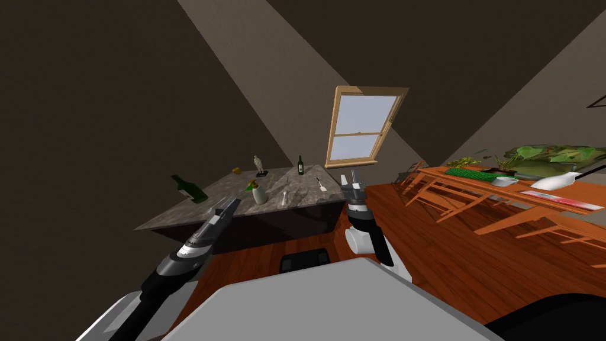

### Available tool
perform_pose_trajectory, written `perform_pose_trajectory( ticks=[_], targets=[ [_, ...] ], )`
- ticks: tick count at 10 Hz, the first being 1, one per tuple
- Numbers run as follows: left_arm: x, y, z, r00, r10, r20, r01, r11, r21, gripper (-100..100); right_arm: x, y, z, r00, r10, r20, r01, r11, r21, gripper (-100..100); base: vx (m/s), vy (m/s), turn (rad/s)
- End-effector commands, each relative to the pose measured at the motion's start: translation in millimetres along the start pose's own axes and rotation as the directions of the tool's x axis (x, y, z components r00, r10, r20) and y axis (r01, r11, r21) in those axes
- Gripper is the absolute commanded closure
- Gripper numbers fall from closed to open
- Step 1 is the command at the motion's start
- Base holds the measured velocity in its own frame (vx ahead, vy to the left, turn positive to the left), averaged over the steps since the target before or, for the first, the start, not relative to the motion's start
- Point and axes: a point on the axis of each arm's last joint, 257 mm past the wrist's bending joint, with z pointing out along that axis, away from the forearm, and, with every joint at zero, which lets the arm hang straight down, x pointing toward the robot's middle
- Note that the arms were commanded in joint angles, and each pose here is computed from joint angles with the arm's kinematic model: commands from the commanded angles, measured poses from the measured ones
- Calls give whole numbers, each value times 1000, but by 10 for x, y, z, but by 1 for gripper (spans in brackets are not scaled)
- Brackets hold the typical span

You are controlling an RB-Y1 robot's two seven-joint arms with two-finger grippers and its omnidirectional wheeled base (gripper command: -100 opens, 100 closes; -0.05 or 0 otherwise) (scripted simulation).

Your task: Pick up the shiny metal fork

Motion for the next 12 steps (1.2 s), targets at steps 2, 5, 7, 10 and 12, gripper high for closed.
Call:
perform_pose_trajectory(
  ticks=[2,5,7,10,12],
  targets=[
    [99,-83,-31,993,92,-77,-88,994,63,-100,1,0,1,1000,0,0,0,1000,0,0,-13,-1,-211],
    [315,-177,-130,953,242,-185,-209,961,181,-100,0,0,0,1000,0,0,0,1000,0,0,-11,-2,-245],
    [444,-216,-200,919,316,-237,-255,933,254,-100,0,0,0,1000,0,0,0,1000,0,0,-8,-2,-213],
    [617,-247,-302,864,405,-299,-296,889,349,-100,0,0,0,1000,0,0,0,1000,0,0,-6,-1,-205],
    [767,-257,-420,810,477,-340,-318,845,430,-100,1,0,0,1000,0,0,0,1000,0,0,-3,-3,-247]
  ],
)
